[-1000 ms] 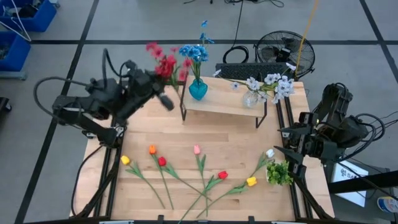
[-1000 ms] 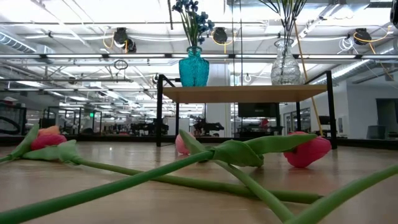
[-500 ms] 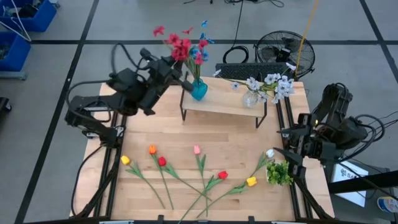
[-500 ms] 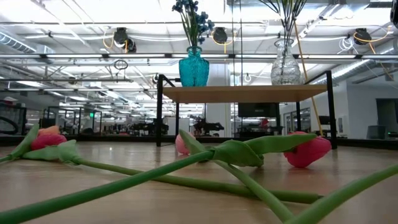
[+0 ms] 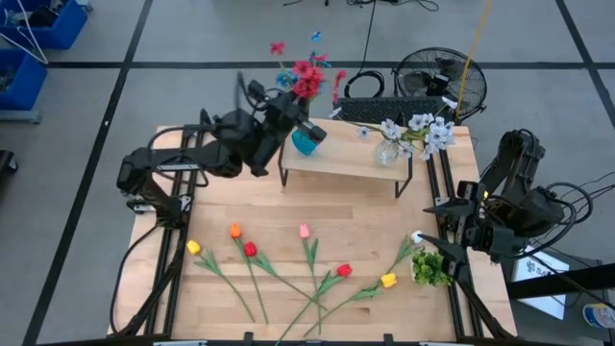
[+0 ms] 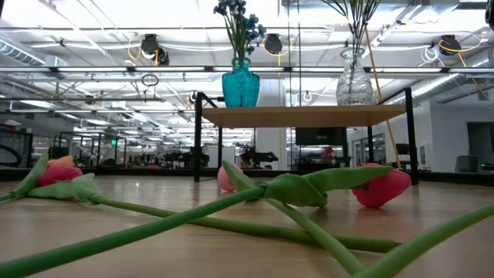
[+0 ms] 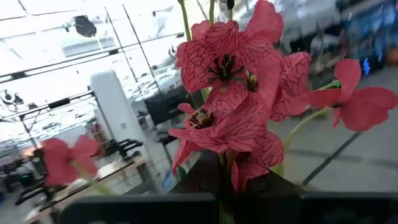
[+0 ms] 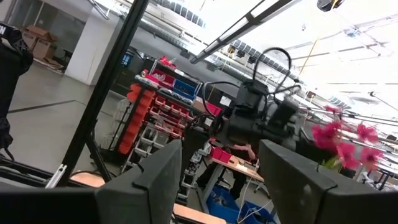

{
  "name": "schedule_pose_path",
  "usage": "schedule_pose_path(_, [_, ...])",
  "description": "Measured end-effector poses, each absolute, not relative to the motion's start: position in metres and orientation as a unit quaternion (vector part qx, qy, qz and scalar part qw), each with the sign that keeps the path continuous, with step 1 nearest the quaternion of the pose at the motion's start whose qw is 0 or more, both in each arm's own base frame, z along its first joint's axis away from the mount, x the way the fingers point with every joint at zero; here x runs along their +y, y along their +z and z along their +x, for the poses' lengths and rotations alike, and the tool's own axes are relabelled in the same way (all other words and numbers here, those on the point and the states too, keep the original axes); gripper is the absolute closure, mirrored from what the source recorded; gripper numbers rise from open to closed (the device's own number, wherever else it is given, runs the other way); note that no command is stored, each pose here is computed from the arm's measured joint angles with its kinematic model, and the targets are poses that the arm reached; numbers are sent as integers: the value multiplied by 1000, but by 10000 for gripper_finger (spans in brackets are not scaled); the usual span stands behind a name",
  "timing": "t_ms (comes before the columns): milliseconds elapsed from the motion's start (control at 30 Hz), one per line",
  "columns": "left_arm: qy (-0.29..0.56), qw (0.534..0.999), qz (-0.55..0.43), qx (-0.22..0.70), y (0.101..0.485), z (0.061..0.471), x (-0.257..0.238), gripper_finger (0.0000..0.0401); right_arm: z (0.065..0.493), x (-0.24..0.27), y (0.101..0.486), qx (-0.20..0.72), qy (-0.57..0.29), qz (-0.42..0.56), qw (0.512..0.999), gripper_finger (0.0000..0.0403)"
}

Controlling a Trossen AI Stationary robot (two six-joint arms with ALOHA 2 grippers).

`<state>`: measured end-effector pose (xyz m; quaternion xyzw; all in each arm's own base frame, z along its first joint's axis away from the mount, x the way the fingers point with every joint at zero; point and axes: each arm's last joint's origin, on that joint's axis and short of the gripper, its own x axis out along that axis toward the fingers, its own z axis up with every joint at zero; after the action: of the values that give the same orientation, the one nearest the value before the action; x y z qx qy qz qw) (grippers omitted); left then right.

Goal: Pick and place flowers into a vace then onto a shelf
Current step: Put the red flowers into the blue vase on the shelf

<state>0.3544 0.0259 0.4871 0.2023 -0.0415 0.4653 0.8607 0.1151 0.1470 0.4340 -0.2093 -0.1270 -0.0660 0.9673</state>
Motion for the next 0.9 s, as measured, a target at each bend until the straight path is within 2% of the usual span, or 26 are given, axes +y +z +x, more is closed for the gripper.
schedule_pose_path(233, [474,846,226,-87,507,339,13,391,115,147,434,-126,-68,-223,964,195])
schedule_pose_path(900, [484,840,233,-78,506,339,27,391,115,147,434,-126,-68,-225,964,195])
